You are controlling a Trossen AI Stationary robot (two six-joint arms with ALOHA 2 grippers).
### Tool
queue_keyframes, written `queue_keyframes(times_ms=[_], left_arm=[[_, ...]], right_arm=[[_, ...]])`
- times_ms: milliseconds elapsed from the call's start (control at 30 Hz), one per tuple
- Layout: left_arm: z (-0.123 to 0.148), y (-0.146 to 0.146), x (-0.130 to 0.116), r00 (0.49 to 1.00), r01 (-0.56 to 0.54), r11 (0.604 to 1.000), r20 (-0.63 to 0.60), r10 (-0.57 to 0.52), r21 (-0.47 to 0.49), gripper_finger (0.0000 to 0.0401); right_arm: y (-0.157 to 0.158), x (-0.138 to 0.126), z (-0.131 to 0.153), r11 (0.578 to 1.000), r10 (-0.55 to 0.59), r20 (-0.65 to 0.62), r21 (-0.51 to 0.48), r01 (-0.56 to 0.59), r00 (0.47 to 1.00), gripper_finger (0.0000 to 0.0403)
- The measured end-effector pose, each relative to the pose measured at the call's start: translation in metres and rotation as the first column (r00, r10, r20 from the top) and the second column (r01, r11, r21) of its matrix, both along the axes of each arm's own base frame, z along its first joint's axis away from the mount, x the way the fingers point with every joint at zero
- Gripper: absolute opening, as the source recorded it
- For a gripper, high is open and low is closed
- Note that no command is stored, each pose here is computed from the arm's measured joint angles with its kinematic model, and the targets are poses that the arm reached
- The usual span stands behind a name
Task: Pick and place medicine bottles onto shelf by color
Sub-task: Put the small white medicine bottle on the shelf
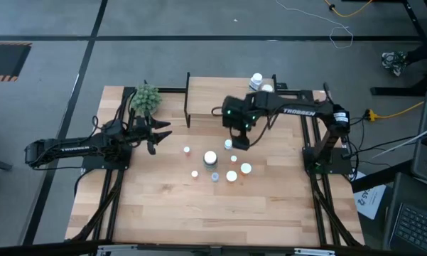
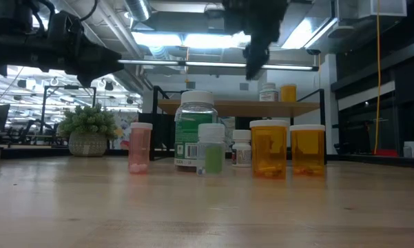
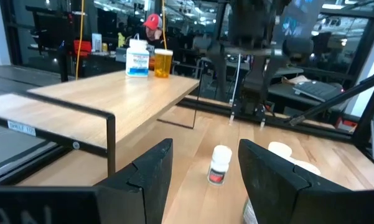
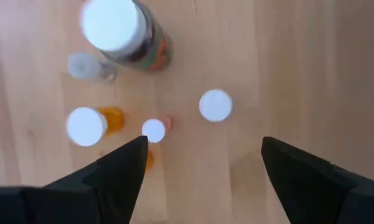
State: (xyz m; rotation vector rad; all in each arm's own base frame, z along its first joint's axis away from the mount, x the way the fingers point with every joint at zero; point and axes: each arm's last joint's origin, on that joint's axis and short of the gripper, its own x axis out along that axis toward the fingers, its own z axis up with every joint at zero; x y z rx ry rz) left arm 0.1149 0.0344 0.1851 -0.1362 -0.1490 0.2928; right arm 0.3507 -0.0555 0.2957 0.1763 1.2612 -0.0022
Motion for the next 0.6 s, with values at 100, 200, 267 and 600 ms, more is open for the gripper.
queue_keyframes(times_ms=[100,200,267,600], left_arm=[[-0.003,0.0,0.0,1.0,0.0,1.0,-0.027,0.0,-0.008,0.0179],[-0.005,0.0,0.0,0.999,0.0,1.0,-0.046,0.0,-0.014,0.0179],[-0.005,0.0,0.001,0.999,0.0,1.0,-0.055,-0.001,-0.016,0.0179],[-0.006,0.0,0.001,0.998,0.0,1.0,-0.062,-0.001,-0.018,0.0179]], right_arm=[[0.004,0.002,-0.027,0.999,-0.04,-0.014,-0.014,0.04,0.999,0.0316],[0.005,0.003,-0.051,0.994,-0.083,0.002,-0.074,0.083,0.997,0.0316],[0.007,0.005,-0.062,0.992,-0.088,0.034,-0.093,0.09,0.996,0.0316],[0.013,0.004,-0.104,0.988,-0.091,0.136,-0.114,0.107,0.986,0.0316]])
